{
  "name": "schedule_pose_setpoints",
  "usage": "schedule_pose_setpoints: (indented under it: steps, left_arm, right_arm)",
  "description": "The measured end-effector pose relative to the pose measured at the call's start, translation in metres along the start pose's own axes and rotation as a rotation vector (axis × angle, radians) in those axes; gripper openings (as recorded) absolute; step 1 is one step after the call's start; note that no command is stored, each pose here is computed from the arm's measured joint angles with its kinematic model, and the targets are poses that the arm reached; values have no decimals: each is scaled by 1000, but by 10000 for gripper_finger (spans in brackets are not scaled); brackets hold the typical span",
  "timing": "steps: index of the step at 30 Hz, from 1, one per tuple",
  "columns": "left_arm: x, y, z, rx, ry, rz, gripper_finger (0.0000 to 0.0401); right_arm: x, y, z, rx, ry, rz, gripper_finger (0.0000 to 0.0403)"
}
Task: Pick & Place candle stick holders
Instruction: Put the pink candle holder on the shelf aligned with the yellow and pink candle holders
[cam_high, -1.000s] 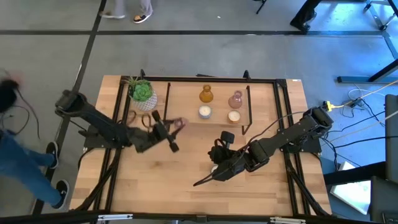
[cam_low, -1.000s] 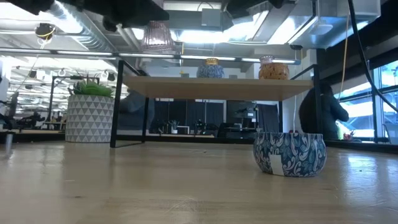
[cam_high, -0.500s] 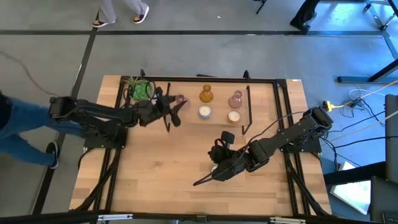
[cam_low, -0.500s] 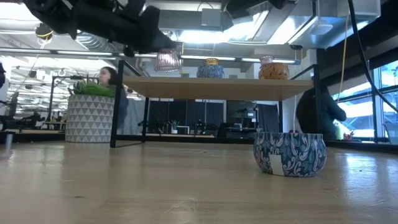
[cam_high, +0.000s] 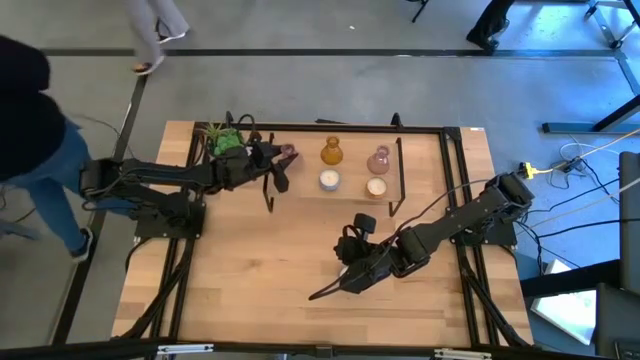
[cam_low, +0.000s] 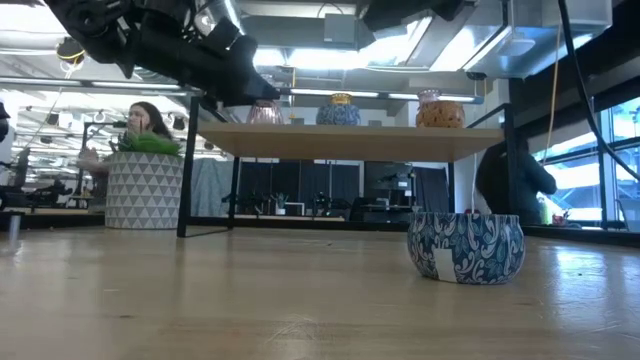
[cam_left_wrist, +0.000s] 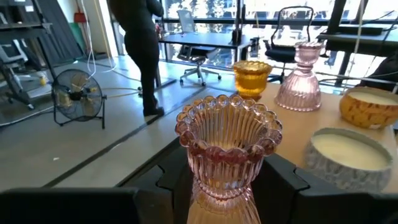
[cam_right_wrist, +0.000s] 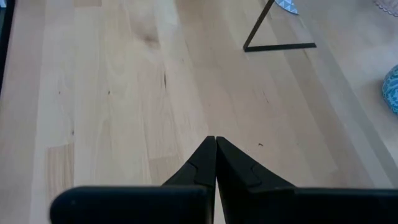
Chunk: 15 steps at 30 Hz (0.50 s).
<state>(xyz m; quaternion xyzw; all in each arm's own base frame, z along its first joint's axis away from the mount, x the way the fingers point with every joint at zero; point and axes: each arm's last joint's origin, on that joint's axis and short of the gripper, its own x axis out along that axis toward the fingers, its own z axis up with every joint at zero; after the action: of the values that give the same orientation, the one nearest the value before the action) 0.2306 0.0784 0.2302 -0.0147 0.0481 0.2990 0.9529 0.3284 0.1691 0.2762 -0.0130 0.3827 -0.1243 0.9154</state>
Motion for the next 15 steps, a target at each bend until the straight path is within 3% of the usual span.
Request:
schedule_pose_setpoints:
  steps: [15]
  left_arm:
    - [2, 5, -3, -6, 34, -1, 135]
  right_arm:
    - [0, 0, 0, -6, -3, 0, 10]
